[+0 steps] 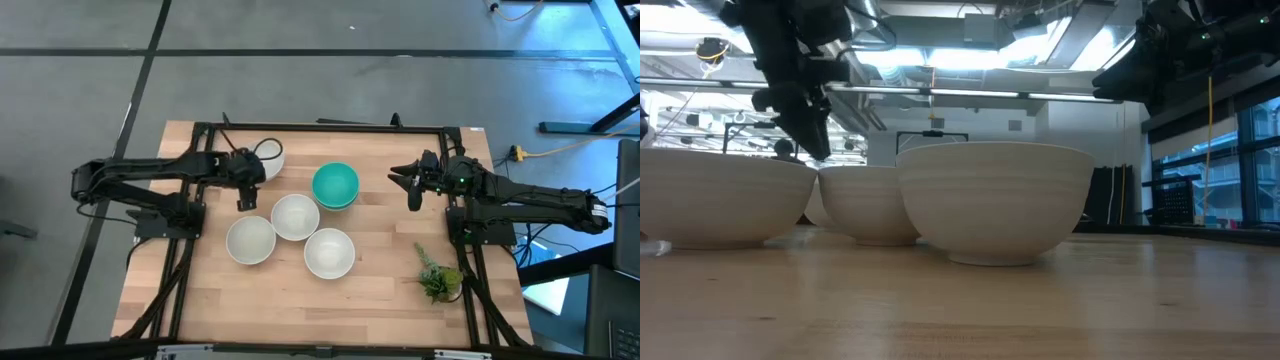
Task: Nest bowls inside each other
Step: Stack the white bowl on the green bowl
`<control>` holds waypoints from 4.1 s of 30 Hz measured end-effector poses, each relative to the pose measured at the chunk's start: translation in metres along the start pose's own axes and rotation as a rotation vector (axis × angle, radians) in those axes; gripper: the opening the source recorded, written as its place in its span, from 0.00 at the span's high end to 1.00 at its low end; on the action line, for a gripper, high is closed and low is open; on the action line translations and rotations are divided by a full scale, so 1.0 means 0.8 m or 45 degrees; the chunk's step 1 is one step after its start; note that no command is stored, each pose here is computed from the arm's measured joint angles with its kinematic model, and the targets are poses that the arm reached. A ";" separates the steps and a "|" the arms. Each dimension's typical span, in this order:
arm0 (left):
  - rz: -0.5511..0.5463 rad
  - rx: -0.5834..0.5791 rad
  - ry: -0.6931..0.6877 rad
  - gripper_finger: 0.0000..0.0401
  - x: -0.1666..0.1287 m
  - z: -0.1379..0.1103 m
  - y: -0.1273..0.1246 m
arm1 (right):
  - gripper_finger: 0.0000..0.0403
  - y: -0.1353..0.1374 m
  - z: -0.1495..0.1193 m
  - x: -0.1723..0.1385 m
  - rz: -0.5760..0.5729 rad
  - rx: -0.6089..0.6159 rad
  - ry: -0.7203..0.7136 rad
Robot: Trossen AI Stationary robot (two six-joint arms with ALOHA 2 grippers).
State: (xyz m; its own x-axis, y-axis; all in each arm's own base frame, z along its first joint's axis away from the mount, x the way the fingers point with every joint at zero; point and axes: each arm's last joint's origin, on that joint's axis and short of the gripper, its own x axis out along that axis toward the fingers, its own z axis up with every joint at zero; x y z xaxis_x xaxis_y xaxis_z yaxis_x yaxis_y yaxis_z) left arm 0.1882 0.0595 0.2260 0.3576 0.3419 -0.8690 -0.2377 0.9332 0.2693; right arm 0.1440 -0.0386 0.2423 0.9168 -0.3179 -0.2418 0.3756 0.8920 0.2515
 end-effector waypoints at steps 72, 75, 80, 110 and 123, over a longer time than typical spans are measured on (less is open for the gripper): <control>-0.175 -0.183 -0.145 0.99 -0.010 0.070 0.051 | 0.68 0.000 0.000 0.000 -0.012 0.001 -0.002; -0.296 -0.177 -0.284 0.99 -0.037 0.093 0.057 | 0.68 0.000 0.000 0.000 -0.012 0.002 -0.002; -0.366 -0.157 -0.451 1.00 -0.078 0.122 0.056 | 0.68 0.000 0.000 0.000 -0.013 0.003 -0.002; -0.400 0.063 -0.203 1.00 -0.033 0.268 -0.042 | 0.68 0.000 0.000 0.000 -0.008 0.067 -0.001; -0.356 0.128 -0.113 1.00 0.003 0.272 -0.077 | 0.68 -0.001 -0.001 0.000 -0.012 0.064 0.009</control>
State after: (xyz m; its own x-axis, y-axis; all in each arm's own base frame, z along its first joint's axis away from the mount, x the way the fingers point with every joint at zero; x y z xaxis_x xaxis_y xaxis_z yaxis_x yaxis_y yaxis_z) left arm 0.4006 0.0266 0.2975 0.4752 0.0745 -0.8767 -0.0302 0.9972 0.0684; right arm 0.1437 -0.0387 0.2414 0.9123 -0.3238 -0.2506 0.3907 0.8716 0.2961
